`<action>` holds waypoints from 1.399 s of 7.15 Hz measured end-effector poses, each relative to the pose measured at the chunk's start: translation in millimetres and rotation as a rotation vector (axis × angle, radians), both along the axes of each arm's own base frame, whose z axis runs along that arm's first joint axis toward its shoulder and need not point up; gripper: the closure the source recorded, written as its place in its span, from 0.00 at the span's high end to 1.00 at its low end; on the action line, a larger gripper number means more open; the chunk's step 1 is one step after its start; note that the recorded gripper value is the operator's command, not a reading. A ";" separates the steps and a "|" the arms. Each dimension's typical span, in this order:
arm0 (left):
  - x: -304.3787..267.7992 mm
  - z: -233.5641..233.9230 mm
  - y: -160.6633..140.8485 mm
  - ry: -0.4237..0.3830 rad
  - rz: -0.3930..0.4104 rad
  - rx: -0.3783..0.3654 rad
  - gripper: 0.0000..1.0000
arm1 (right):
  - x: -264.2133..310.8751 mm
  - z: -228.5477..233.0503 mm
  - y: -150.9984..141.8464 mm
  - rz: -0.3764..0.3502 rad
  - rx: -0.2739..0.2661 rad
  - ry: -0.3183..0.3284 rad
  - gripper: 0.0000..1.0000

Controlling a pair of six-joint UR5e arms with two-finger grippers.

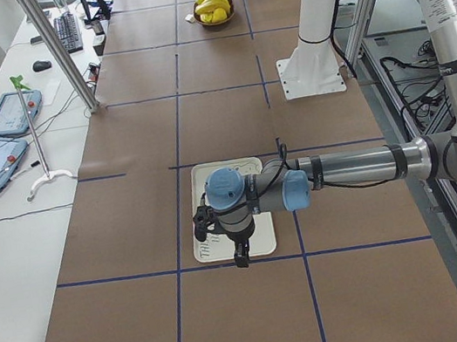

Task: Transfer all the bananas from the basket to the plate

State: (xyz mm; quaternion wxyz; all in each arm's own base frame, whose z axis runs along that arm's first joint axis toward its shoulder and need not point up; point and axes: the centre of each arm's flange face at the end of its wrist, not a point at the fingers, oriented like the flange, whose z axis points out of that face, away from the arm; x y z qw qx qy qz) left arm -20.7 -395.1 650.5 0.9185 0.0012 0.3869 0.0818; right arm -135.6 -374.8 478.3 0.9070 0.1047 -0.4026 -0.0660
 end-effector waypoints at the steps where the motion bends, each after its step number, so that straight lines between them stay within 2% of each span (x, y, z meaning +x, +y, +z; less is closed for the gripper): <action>1: 0.0 1.2 0.0 0.000 0.001 -0.001 1.00 | -10.0 8.3 7.5 -0.002 -0.006 0.003 0.91; 5: -0.1 6.2 0.3 -0.002 0.001 -0.010 1.00 | -34.0 39.8 15.5 -0.036 -0.019 0.034 0.82; 10: -0.1 6.7 0.3 -0.003 0.000 -0.011 1.00 | -47.7 34.8 9.7 -0.048 -0.006 0.027 0.76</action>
